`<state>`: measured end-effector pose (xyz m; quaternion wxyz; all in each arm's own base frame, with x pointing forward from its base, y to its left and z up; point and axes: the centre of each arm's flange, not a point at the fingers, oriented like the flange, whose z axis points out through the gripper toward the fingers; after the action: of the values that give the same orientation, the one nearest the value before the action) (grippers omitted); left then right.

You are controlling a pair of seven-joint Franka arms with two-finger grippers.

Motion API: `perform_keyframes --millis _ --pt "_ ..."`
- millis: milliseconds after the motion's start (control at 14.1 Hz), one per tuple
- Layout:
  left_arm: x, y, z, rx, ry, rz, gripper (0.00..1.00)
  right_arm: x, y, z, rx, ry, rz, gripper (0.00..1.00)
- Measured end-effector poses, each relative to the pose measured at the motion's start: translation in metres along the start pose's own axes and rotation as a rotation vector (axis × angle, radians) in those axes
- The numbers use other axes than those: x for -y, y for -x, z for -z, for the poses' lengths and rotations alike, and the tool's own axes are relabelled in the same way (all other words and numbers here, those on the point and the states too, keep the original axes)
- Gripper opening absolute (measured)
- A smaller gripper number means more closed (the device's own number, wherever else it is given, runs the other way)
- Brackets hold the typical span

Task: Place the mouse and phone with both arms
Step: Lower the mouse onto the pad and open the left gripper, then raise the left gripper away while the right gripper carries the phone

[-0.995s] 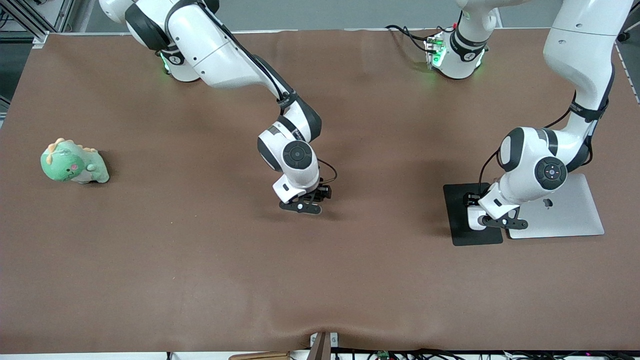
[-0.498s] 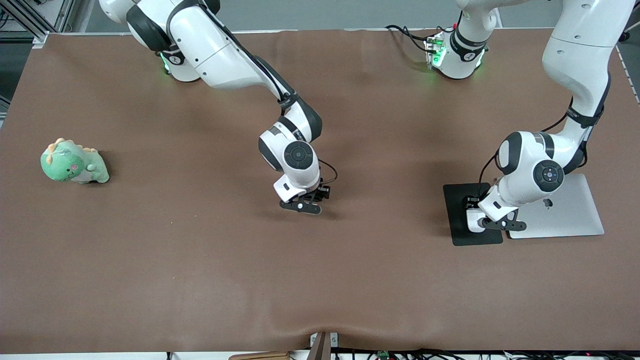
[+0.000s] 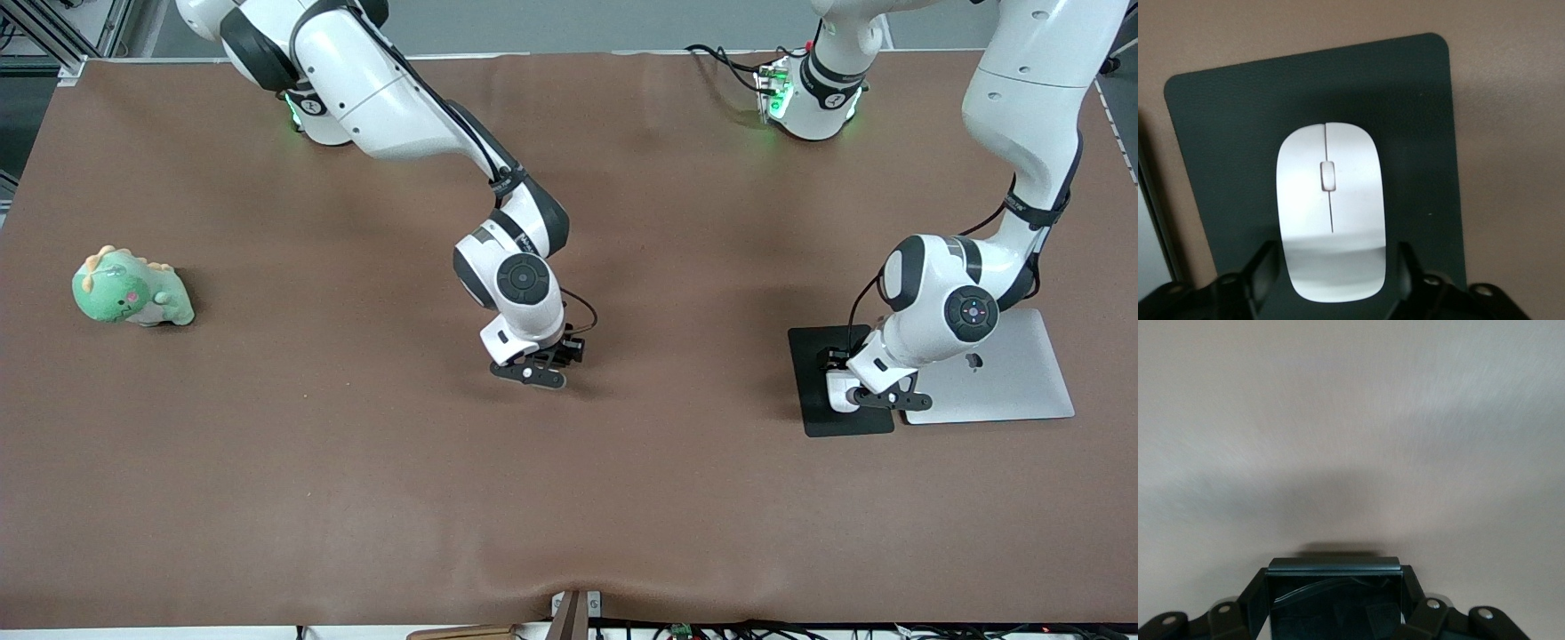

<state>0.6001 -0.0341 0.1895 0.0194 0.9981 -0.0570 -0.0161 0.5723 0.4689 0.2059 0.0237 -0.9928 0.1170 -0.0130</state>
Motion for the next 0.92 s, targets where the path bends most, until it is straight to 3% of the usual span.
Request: perform_keyframes --millis 142,355,640,924 --pt "0.0 -0.006 0.01 -0.03 -0.003 0.0 1.0 -0.011 -0.018 0.034 -0.001 0.01 -0.023 0.8" --pt "-0.005 -0.02 0.072 -0.118 -0.021 -0.012 1.0 -0.054 -0.064 0.087 0.014 0.022 -0.049 0.8" --pt "-0.002 -0.028 0.206 -0.188 -0.071 -0.002 1.0 -0.148 -0.13 0.116 0.061 0.022 -0.006 0.8" --pt "0.011 -0.028 0.298 -0.12 -0.091 0.036 1.0 -0.249 -0.168 0.118 0.093 0.033 0.045 0.8"
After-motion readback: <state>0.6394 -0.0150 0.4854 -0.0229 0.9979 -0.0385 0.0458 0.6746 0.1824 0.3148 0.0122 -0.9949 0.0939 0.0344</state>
